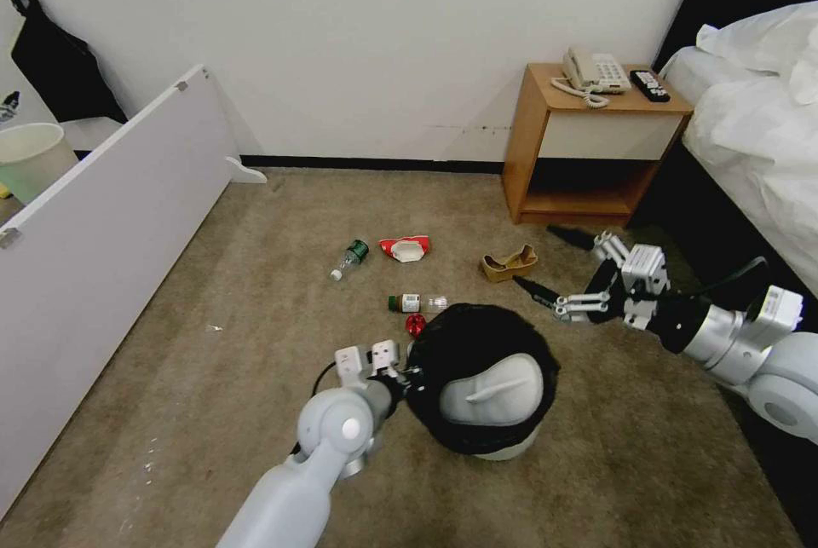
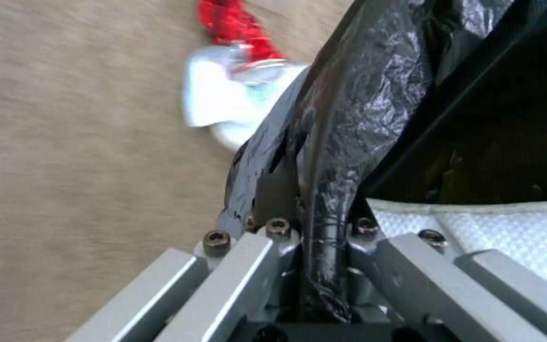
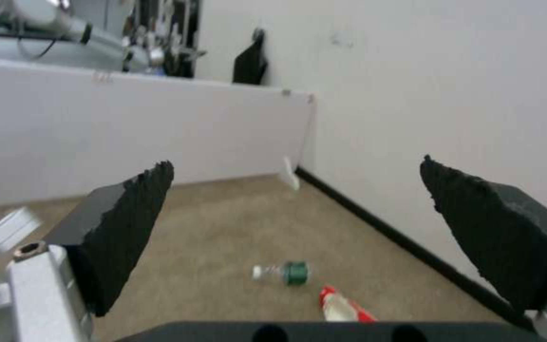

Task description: Pick up the trash bin and place the garbage on the floor into it.

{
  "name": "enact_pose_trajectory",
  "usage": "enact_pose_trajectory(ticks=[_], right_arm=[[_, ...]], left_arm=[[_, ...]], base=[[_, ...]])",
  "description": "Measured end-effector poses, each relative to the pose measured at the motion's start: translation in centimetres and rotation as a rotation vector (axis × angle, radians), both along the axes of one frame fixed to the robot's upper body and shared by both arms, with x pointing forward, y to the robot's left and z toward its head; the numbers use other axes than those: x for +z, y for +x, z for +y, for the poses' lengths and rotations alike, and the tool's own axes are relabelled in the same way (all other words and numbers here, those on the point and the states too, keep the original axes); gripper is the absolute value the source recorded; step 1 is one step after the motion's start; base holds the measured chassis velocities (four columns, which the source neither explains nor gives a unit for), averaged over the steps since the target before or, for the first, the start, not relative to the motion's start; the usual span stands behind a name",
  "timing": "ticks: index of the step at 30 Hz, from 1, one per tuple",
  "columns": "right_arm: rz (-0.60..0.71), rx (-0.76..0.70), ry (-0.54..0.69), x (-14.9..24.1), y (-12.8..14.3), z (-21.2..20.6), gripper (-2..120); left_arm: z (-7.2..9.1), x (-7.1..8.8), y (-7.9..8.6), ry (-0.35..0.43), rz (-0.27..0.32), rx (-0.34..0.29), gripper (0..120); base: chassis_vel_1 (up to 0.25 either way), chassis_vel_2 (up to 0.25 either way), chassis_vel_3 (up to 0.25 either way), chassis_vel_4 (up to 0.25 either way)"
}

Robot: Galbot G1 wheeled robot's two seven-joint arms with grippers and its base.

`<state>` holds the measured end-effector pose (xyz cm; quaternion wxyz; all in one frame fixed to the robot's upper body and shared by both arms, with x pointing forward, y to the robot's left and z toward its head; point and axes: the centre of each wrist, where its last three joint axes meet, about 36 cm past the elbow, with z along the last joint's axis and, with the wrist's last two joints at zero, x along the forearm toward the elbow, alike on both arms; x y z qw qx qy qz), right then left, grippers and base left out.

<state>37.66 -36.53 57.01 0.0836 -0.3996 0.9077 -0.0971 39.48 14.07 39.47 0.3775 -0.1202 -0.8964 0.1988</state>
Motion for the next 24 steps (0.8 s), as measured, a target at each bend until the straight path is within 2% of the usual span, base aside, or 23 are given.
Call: enact_pose_trajectory(ticks=[2, 5, 8, 9, 10, 11, 13, 18, 21, 24], right_arm=[[-0.013, -0.023, 0.031, 0.3, 0.0, 0.1, 100], [-0.021, -0.038, 0.046, 0.5, 0.0, 0.1, 100], [-0.040, -0.092, 0.105, 0.7, 0.1, 0.0, 100], [-0.040, -0.092, 0.105, 0.7, 0.1, 0.0, 100], [-0.044, -0.107, 0.120, 0.6, 0.1, -0.1, 100], [-0.044, -0.107, 0.120, 0.6, 0.1, -0.1, 100], [-0.047, -0.126, 0.137, 0.4, 0.2, -0.4, 100], [-0.036, -0.157, 0.164, -0.6, 0.1, -0.7, 100], [-0.031, -0.164, 0.169, -0.9, 0.1, -0.8, 100], [-0.008, -0.196, 0.180, -2.2, 0.1, -1.4, 100]], left_arm=[[1.4, -0.1, -0.7, 0.003, -0.005, 0.025, 1], [2.3, -0.3, -1.0, 0.001, -0.015, 0.044, 1], [5.2, -0.7, -1.5, 0.000, -0.050, 0.114, 1], [5.2, -0.7, -1.5, 0.000, -0.050, 0.114, 1], [6.2, -0.7, -1.8, -0.021, -0.052, 0.140, 1], [6.2, -0.7, -1.8, -0.021, -0.052, 0.140, 1], [7.8, -0.4, -2.3, -0.087, -0.043, 0.180, 1], [9.5, -0.4, -3.2, -0.168, -0.005, 0.235, 1], [9.8, -0.5, -3.6, -0.182, 0.005, 0.245, 1], [10.6, -1.0, -4.5, -0.221, 0.037, 0.280, 1]], base=[[0.000, 0.000, 0.000, 0.000], [0.000, 0.000, 0.000, 0.000], [0.000, 0.000, 0.000, 0.000], [0.000, 0.000, 0.000, 0.000], [0.000, 0.000, 0.000, 0.000], [0.000, 0.000, 0.000, 0.000], [0.000, 0.000, 0.000, 0.000], [0.000, 0.000, 0.000, 0.000], [0.000, 0.000, 0.000, 0.000], [0.000, 0.000, 0.000, 0.000]])
